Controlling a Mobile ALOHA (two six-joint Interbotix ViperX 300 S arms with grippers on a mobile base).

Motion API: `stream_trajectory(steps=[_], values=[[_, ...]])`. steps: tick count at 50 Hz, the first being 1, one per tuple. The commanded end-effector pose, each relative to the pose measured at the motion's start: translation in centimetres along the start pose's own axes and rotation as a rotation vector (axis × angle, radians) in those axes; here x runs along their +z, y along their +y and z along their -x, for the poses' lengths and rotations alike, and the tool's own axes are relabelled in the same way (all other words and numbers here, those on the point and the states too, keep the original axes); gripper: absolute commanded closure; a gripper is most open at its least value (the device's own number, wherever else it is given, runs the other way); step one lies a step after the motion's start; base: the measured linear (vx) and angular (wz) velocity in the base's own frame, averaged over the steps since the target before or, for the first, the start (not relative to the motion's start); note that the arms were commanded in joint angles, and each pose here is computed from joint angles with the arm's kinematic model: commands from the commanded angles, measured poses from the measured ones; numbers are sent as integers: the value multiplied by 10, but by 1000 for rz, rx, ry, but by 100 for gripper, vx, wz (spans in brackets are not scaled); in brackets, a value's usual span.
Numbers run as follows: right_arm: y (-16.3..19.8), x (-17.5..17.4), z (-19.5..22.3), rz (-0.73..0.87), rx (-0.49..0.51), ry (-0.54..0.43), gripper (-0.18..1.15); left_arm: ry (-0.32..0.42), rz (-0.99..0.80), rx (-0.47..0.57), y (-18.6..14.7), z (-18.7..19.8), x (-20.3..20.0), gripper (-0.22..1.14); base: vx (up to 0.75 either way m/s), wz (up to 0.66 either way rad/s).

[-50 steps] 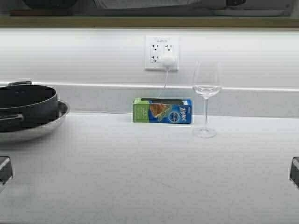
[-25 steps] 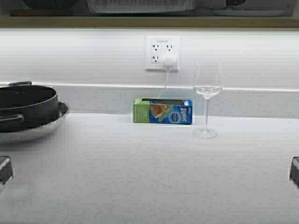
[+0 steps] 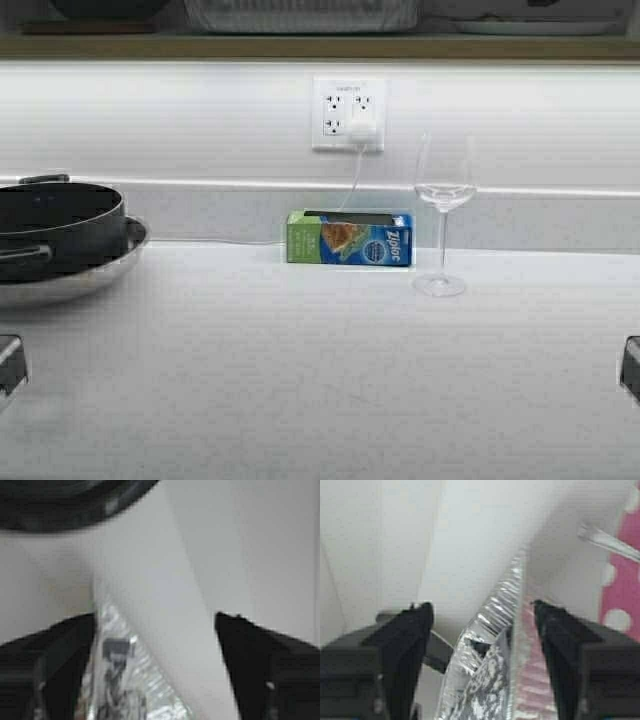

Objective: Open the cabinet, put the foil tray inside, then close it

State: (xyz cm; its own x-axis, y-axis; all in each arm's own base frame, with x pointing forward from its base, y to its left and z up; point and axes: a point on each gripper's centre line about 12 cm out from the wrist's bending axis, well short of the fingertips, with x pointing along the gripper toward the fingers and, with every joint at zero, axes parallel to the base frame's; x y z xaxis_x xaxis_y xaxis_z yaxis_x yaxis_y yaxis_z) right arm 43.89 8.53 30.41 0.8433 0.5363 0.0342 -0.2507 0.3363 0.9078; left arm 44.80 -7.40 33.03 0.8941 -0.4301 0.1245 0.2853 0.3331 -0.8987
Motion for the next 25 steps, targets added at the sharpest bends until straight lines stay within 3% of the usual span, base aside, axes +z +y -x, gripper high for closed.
stream_trajectory(steps=[1, 4, 5, 8, 11, 16, 21, 25], values=[[27, 5, 11, 139, 9, -38, 34, -16, -152, -68, -39, 8, 2, 32, 0, 0], [30, 3, 17, 218, -44, -56, 61, -17, -240, -40, -44, 14, -1, 67, 0, 0], [32, 0, 20, 270, -70, -59, 76, -16, -272, -27, -45, 16, -3, 81, 0, 0], [38, -9, 26, 375, -115, -54, 101, -8, -373, 14, -49, 22, -10, 106, 0, 0], [43, -17, 33, 484, -172, -52, 103, 8, -487, 50, -55, 27, -19, 103, -1, 0], [48, -26, 44, 621, -283, -49, 85, 49, -666, 129, -59, 35, -35, 80, -2, -1], [51, -33, 50, 730, -309, -30, 86, 87, -758, 173, -59, 39, -47, 86, -5, -1], [47, -37, 52, 728, -316, -28, 89, 105, -779, 182, -57, 41, -55, 88, -9, -2]])
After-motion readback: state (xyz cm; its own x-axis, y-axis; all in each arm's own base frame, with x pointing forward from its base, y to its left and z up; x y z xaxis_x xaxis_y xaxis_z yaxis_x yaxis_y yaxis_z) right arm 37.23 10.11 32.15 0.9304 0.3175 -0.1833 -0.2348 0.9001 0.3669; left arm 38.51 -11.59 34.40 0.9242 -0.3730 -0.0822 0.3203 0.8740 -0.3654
